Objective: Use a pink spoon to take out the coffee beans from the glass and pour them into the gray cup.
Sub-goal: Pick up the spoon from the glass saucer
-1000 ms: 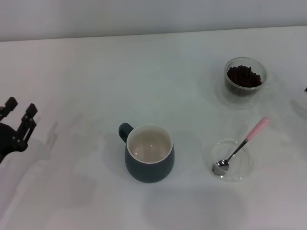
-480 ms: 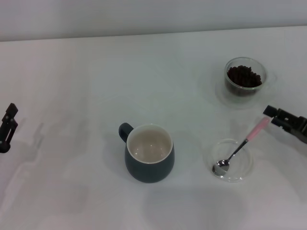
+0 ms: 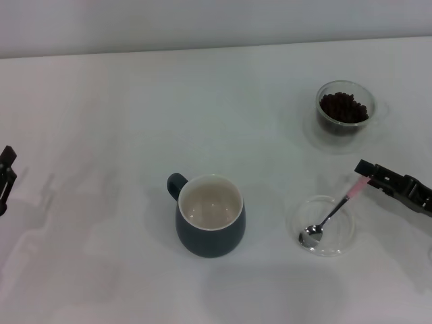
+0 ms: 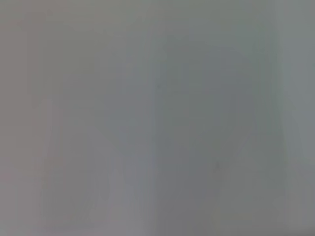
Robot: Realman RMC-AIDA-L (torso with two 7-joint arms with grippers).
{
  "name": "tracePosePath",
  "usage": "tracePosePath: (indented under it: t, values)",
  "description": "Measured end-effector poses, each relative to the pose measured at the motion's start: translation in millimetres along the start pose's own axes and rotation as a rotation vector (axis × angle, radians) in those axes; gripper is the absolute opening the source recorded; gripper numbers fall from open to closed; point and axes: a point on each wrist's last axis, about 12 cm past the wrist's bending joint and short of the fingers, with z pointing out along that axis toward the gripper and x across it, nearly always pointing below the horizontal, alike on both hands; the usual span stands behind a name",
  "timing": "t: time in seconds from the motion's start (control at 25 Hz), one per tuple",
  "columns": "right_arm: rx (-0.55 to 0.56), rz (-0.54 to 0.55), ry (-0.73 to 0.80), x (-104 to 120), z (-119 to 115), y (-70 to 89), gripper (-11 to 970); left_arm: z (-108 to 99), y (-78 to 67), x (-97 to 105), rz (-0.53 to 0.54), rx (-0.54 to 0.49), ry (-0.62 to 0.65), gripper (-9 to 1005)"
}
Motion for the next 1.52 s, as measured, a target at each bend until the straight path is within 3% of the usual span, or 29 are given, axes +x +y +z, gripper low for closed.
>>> tracePosePath:
  t: [0.48, 0.92, 1.12, 1.52]
  values:
    - [0.004, -0.002, -0.014, 10, 4, -0.3, 766, -2, -0.2, 1, 0.023, 0.005, 0.004, 462]
    - [-0.001, -0.001, -0.034, 10, 6, 0.8, 651, -3, -2.7, 1, 0.045, 0.018, 0.004, 457]
    - [-0.01, 0.003, -0.031, 11, 9, 2.6, 444, -3, -3.3, 1, 0.043, 0.018, 0.005, 457]
    - [-0.03, -0.012, -0.03, 13, 8, 4.9, 437, -7, -3.9, 2, 0.04, 0.013, 0.008, 456]
